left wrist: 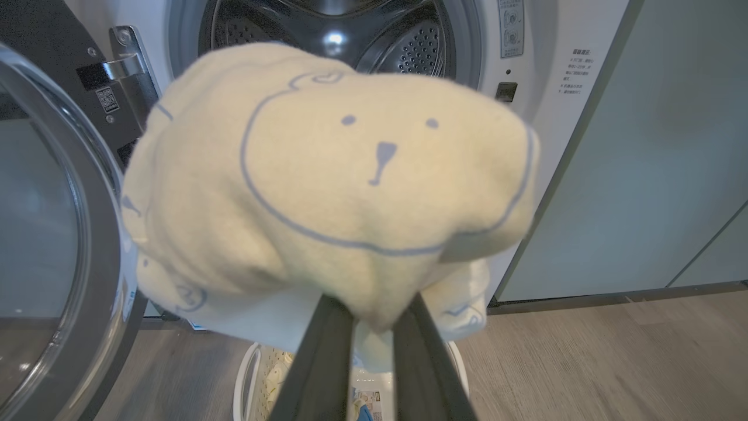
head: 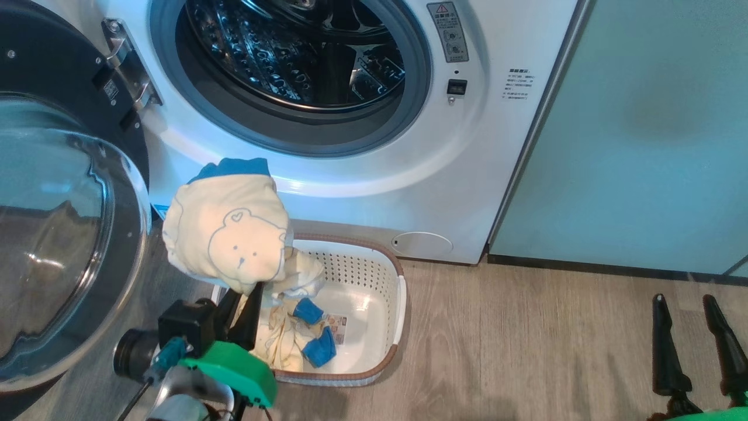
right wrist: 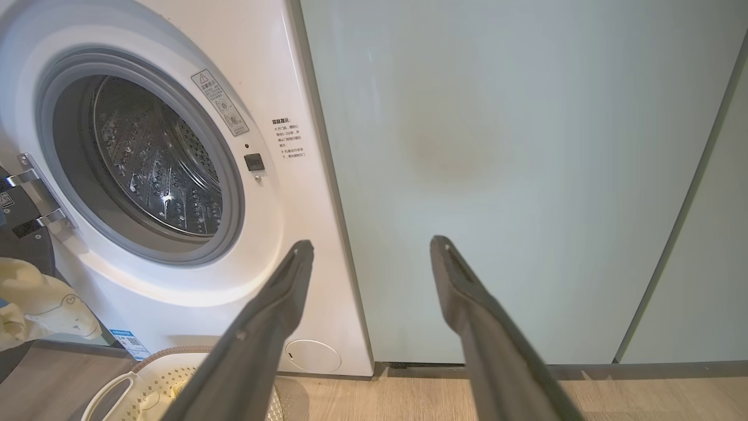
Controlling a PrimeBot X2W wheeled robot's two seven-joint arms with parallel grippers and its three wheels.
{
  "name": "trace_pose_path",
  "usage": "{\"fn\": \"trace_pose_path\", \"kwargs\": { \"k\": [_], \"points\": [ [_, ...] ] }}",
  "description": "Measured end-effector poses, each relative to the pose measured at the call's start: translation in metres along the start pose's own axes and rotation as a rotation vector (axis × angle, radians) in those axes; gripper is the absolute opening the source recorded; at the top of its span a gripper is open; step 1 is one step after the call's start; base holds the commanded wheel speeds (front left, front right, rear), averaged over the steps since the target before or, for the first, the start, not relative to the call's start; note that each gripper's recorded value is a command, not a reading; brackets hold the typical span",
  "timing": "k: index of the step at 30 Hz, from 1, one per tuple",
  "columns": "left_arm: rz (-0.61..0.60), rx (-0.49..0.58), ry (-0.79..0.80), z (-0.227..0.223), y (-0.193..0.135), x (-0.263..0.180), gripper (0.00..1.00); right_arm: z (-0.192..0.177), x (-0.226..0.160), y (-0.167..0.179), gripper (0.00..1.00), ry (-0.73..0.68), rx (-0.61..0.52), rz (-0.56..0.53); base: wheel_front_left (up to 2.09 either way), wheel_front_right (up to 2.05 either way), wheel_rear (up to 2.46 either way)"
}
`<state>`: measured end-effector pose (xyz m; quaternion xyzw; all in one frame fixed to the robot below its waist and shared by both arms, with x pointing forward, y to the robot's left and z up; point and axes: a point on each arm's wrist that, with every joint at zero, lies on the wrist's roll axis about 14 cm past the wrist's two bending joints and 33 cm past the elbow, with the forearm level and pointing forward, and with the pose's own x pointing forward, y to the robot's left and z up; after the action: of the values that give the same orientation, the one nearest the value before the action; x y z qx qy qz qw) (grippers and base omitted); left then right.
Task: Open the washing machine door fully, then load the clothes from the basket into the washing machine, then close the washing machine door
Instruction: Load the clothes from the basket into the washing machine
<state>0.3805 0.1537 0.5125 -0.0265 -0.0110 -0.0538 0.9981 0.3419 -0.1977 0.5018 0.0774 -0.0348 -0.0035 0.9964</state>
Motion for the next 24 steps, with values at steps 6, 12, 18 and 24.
{"fn": "trace_pose_path", "kwargs": {
  "k": [6,12,18,24],
  "points": [
    [-0.004,0.001,0.005,-0.002,-0.001,0.0,0.0,-0.001,0.0,0.001,1.0,0.004,0.001,0.001,0.0,0.0,0.0],
    [0.0,0.0,0.015,-0.006,-0.001,0.004,0.0,-0.006,0.002,0.002,1.0,0.019,0.003,0.004,0.0,0.0,0.0],
    [-0.01,-0.003,0.018,-0.008,-0.003,0.015,0.0,-0.013,0.004,-0.001,1.0,0.041,0.005,-0.007,0.0,0.0,0.0],
    [-0.027,-0.022,0.021,-0.012,-0.008,0.038,0.0,-0.02,0.01,-0.005,1.0,0.06,0.01,-0.02,0.0,0.0,0.0]
  ]
}}
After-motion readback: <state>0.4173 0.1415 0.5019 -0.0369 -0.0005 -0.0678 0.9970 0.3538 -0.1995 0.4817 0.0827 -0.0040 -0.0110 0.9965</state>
